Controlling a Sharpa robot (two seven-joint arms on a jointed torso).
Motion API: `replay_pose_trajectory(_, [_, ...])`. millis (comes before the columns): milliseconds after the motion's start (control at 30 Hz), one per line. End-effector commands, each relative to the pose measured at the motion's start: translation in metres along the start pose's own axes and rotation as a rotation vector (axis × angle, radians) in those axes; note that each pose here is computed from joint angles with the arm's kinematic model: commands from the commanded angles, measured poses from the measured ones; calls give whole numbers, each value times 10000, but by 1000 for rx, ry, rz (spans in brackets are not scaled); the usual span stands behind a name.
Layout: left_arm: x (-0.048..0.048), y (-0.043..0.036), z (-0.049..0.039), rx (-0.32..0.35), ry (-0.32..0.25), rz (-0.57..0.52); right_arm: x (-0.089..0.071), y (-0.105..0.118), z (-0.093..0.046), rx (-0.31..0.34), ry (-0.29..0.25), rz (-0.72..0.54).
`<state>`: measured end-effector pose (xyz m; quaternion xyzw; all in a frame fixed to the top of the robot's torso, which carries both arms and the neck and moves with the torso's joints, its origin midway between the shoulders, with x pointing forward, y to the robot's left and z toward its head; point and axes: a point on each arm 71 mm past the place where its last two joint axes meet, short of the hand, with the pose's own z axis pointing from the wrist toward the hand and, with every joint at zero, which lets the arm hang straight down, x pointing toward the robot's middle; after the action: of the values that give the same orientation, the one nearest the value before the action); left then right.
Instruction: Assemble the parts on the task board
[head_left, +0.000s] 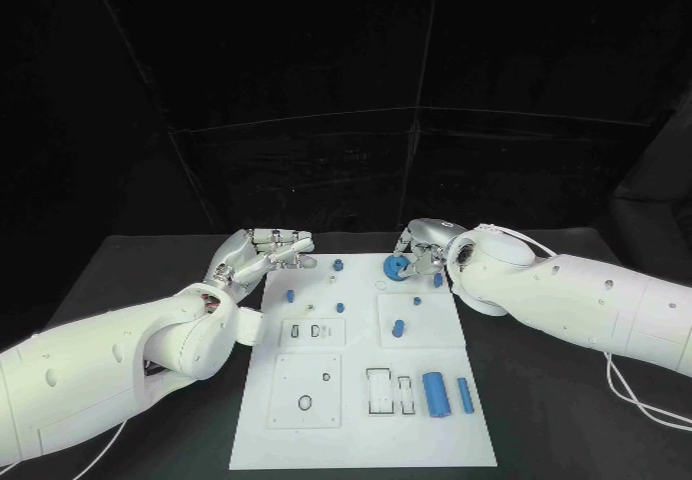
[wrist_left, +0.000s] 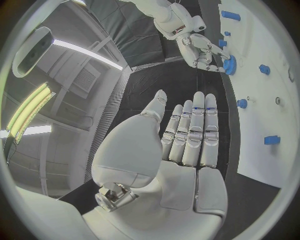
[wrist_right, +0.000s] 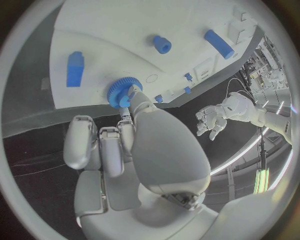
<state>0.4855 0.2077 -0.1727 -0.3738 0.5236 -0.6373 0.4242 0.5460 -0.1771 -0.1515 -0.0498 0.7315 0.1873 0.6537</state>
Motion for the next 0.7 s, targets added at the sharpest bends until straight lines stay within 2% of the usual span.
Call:
replay_pose_trajectory(33, [35,-8,4,0,35,-15,-79,102,-31,-41,-119,-66])
replay_pose_trajectory(200, [41,-7,4,-2,40,-18,-85,303,-98,-98,-154,-64])
replay_pose_trajectory(367, [42,-5,3,-5,44,-20,-71,533,-128,-148,-164,-49])
replay_pose_trajectory(700, [44,-4,7,-4,48,-22,15,878,32,-190,-141,-46])
